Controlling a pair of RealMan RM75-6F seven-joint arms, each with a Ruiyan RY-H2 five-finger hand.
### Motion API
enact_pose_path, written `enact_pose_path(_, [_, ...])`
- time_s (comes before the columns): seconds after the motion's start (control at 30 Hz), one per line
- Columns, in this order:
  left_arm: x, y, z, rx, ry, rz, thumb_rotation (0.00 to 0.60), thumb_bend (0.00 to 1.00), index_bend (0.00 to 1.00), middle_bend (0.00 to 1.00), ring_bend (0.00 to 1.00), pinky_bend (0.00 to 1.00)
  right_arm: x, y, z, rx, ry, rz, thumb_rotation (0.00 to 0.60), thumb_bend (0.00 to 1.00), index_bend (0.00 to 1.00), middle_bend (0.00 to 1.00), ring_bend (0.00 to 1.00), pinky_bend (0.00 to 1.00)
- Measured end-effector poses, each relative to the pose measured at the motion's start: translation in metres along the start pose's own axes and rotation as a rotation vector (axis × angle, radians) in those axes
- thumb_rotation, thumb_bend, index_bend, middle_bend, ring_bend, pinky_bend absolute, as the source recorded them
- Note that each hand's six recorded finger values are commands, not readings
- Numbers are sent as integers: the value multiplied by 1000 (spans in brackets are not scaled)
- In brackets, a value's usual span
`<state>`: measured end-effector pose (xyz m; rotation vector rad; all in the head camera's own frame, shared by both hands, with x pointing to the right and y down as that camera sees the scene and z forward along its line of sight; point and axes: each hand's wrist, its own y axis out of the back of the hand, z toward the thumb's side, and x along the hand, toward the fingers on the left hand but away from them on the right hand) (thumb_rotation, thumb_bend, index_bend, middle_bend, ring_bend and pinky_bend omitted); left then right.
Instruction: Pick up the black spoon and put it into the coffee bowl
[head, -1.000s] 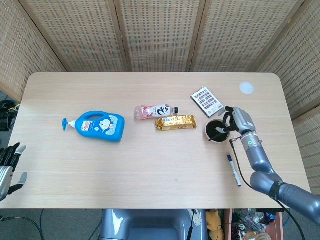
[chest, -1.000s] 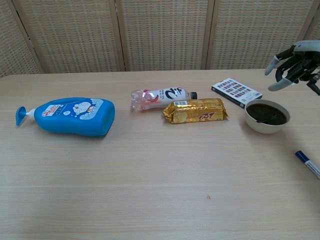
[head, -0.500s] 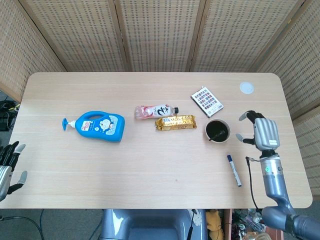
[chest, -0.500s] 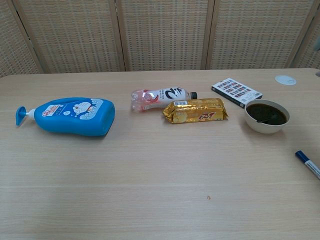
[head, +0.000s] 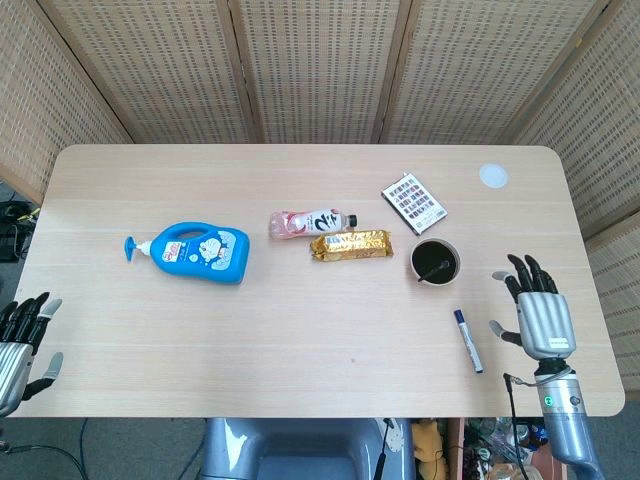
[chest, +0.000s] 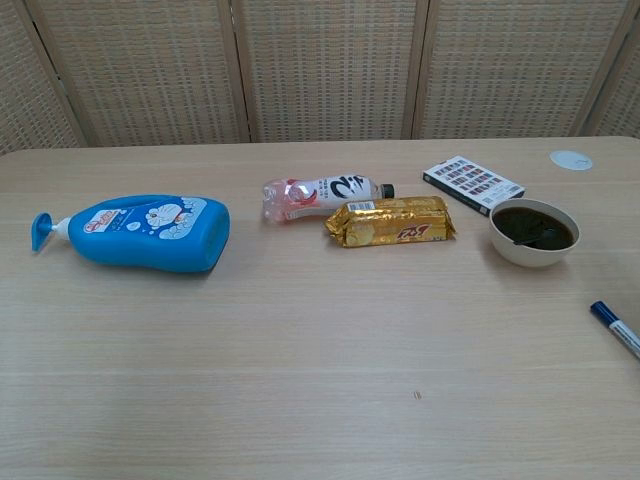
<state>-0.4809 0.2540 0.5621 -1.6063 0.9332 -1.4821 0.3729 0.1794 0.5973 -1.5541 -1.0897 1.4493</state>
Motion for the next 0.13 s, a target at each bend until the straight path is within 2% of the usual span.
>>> enact_pose_path(0.13, [-2, 0, 2, -3, -6, 4, 600, 467, 0, 0, 0, 0, 11, -2, -3, 1, -12, 7, 600, 272, 262, 141, 17, 173])
